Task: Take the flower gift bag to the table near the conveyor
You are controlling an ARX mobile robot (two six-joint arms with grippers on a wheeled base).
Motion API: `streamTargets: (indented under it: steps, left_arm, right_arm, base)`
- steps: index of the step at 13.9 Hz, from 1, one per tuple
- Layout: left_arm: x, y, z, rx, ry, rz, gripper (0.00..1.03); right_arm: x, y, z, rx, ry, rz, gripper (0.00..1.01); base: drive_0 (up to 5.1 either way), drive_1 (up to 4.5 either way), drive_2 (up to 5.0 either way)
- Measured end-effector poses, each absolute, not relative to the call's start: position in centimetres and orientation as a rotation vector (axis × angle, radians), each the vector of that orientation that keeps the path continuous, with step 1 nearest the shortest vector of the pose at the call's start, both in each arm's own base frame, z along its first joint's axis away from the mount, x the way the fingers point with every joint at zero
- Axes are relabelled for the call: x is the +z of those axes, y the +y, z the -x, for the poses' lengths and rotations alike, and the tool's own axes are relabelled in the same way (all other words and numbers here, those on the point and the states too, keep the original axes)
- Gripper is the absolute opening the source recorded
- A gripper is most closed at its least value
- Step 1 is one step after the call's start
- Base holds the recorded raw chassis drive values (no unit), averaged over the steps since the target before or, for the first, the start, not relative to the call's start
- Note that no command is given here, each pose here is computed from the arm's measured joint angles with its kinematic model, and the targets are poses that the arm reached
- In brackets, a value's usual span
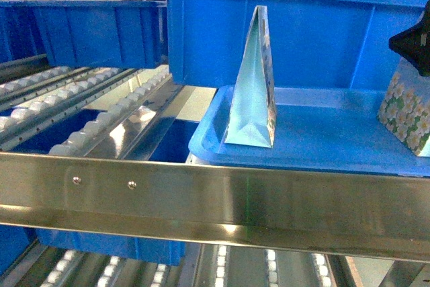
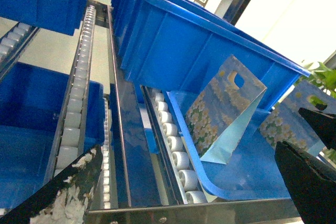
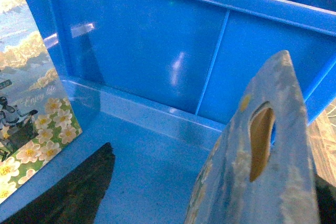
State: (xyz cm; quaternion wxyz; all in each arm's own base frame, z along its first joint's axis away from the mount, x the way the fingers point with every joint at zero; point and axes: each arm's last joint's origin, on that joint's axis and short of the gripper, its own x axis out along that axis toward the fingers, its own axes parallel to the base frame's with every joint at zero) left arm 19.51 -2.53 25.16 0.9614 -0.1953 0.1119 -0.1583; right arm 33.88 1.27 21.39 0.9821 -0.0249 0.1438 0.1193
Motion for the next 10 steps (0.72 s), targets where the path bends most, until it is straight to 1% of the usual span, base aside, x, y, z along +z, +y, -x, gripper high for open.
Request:
streamTargets:
  steps: [1,3,5,6,8,10]
  left_arm:
    - [25.16,-2.53,-19.51,-0.320,0.227,0.396,0.98]
    - [25.16,-2.53,-19.51,-0.320,0.227,0.396,0.98]
    - [25.16,-2.53,-19.51,-0.320,0.227,0.396,0.98]
    - [25.16,-2.53,-19.51,-0.320,0.227,0.396,0.98]
    - [25.16,-2.53,-19.51,-0.320,0.227,0.396,0.98]
    - [25.16,-2.53,-19.51,-0.320,0.227,0.396,0.98]
  right_arm:
    - [21.39,1.27,-33.88,0.240,0.289,0.049,0.74]
    - [21.37,1.27,-33.88,0.240,0.290,0.049,0.53]
    - [21.37,1.27,-33.88,0.240,0.290,0.049,0.22]
    - [21.37,1.27,-33.88,0.240,0.290,0.049,0.13]
    - [21.37,1.27,-33.88,0.240,0.290,0.049,0.10]
    - [21.43,1.25,-33.89,0.241,0.283,0.045,0.02]
  base:
    - [0.0,0.00,0.0]
    - [0.0,0.00,0.0]
    - [0.0,0.00,0.0]
    - [0.0,0.00,0.0]
    - [0.0,0.00,0.0]
    - [0.0,0.00,0.0]
